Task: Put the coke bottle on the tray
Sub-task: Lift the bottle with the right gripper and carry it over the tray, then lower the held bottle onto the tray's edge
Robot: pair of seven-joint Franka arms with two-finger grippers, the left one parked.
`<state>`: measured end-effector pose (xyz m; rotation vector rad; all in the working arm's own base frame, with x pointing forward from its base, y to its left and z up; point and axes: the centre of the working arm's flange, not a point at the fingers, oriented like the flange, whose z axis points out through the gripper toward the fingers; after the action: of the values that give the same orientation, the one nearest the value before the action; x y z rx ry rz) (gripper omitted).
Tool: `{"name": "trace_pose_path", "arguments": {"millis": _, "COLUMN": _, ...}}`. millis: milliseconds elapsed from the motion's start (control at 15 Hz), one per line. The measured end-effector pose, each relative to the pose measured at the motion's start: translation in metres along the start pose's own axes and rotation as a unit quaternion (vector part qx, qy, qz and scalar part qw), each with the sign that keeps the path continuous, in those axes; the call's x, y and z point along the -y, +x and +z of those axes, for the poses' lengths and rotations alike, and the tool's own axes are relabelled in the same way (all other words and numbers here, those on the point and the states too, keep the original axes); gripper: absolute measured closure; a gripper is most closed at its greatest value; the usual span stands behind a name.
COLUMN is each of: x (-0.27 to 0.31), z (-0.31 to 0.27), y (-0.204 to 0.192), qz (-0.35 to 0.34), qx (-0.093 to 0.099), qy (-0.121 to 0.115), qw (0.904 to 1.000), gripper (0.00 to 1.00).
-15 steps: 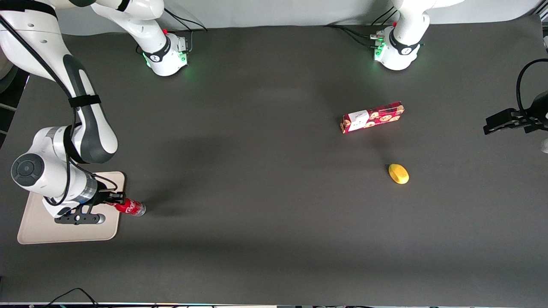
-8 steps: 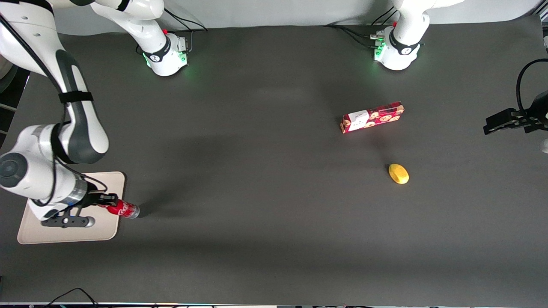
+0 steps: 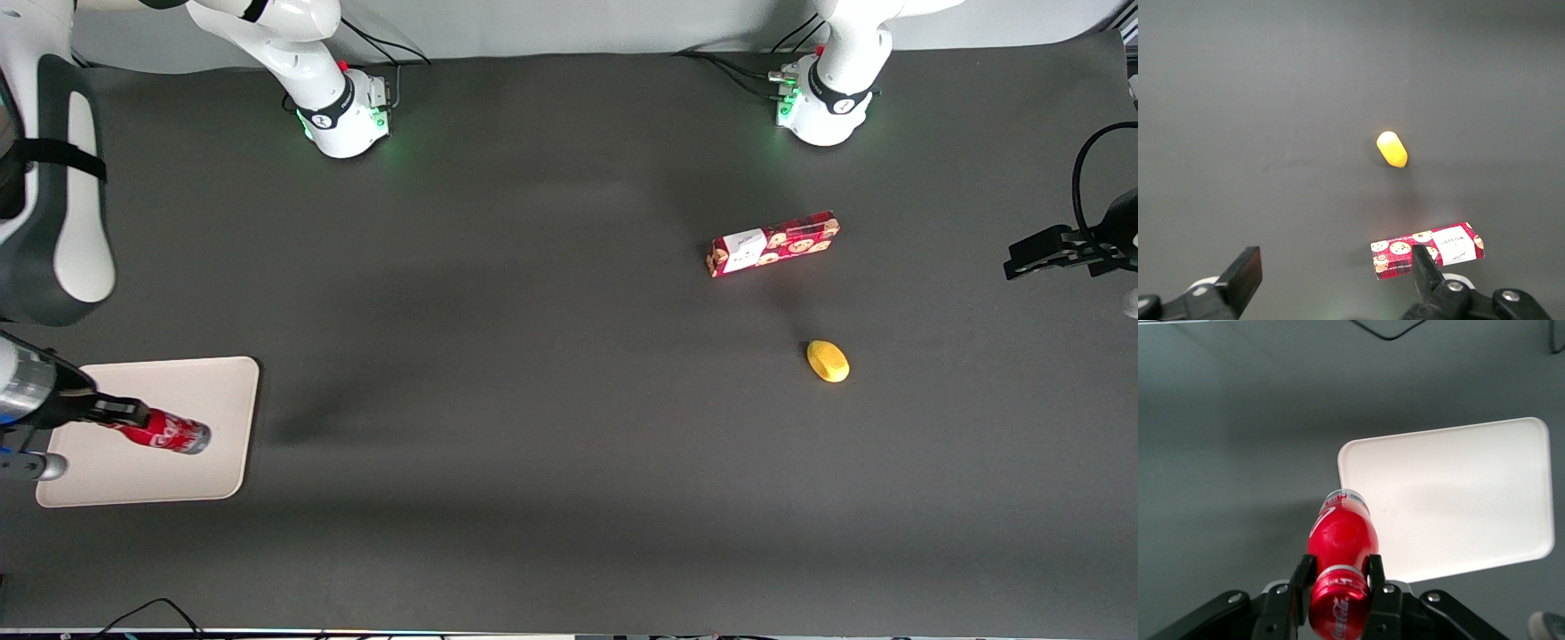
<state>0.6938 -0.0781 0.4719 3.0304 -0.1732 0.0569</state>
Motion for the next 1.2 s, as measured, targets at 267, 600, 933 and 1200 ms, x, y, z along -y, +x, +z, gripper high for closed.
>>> {"name": "trace_pose_path", "arguments": {"millis": 267, "x": -0.058, "z": -0.03, "y": -0.001, "qz": -0.002, "qx": 0.002, "qy": -0.002, "qw": 1.0, "gripper": 0.63}}
{"name": "trace_pose_path", "arguments": {"millis": 600, "x": -0.171, "z": -0.05, "y": -0.015, "qz": -0.031, "qx": -0.011, "qy": -0.024, "qw": 0.9992, "gripper": 0.63}}
{"name": "trace_pose_path", "arguments": {"millis": 933, "x": -0.278, "z": 0.004, "y": -0.03, "qz": -0.044, "qx": -0.022, "qy": -0.003, "qw": 0.9988, "gripper": 0.63}}
{"name": "trace_pose_path", "arguments": {"millis": 1200, "x": -0.324, "z": 0.093, "y": -0.031, "qz": -0.041, "qx": -0.021, "qy": 0.021, "qw": 0.9987, "gripper": 0.63}}
